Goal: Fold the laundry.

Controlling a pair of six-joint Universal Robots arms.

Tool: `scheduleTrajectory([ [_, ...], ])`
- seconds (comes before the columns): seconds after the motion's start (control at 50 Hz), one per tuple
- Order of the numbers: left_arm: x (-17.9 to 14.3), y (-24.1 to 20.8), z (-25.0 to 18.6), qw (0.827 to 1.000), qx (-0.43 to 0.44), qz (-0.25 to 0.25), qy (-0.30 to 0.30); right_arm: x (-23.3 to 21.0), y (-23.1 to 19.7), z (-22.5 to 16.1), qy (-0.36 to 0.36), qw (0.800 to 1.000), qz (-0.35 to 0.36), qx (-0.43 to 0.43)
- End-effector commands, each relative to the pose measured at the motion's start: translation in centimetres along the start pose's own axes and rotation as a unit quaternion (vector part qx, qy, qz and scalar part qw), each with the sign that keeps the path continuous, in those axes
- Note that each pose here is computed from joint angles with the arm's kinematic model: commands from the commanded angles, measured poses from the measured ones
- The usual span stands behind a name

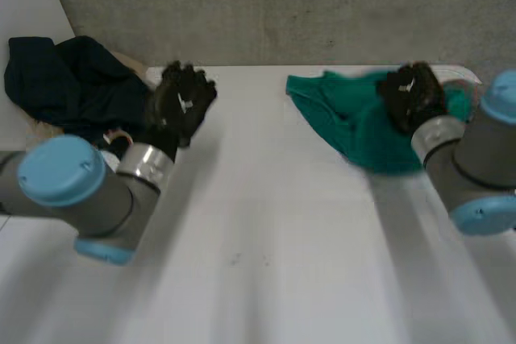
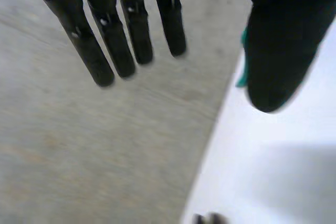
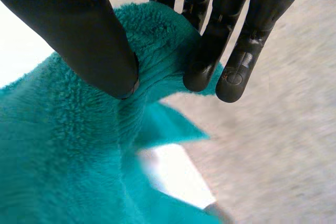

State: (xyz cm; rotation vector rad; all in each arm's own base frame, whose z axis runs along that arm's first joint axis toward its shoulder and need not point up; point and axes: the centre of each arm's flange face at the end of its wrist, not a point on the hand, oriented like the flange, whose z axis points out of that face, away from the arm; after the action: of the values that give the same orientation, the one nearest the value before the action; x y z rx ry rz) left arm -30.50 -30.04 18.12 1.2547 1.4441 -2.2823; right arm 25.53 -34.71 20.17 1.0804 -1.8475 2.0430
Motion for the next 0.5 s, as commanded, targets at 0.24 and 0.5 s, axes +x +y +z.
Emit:
scheduleTrajectory([
  [0.24,1.0,-1.4,0.8,0.959,0.008,-0.283,0.013,1.3,-13.8,-8.4,-0.021,0.99,-0.002,0.14],
  [0.5,5.1,1.0,1.5,0.939,-0.044,-0.333,0.078,2.8,-21.6,-17.1,-0.041,0.964,0.007,0.262],
])
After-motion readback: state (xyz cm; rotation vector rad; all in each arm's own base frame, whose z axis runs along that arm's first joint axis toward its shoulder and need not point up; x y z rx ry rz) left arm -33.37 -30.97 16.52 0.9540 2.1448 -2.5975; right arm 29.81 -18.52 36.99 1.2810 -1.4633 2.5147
